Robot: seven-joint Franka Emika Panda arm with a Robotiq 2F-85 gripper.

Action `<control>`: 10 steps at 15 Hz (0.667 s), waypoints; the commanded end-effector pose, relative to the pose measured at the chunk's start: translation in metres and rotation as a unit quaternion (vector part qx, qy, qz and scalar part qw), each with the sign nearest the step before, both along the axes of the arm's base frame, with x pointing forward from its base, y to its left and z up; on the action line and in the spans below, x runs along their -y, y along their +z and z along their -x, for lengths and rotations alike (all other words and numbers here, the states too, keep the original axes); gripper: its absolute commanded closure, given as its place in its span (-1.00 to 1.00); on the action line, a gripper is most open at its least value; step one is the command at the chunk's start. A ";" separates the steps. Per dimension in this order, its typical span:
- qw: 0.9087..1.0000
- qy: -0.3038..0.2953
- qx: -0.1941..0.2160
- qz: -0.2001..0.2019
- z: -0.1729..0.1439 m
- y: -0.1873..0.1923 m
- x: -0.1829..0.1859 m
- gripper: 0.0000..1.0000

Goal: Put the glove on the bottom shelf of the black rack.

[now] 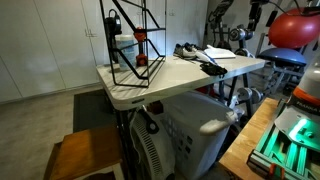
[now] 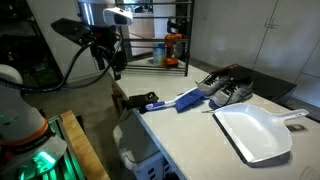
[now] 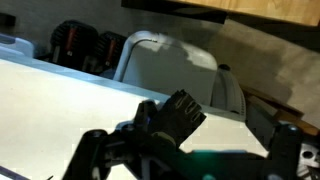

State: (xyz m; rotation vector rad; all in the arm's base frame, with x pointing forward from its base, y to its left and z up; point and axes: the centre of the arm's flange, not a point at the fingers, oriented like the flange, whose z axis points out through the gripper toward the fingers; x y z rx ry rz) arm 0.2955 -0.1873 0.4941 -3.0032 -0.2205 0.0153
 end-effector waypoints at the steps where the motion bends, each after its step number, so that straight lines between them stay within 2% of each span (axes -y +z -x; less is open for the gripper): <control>1: 0.996 -0.073 0.004 -0.047 -0.037 -0.023 0.014 -1.00; 5: 0.989 -0.137 -0.011 -0.056 -0.059 -0.063 0.025 -1.00; 10: 0.977 -0.212 -0.002 -0.033 -0.090 -0.110 0.044 -1.00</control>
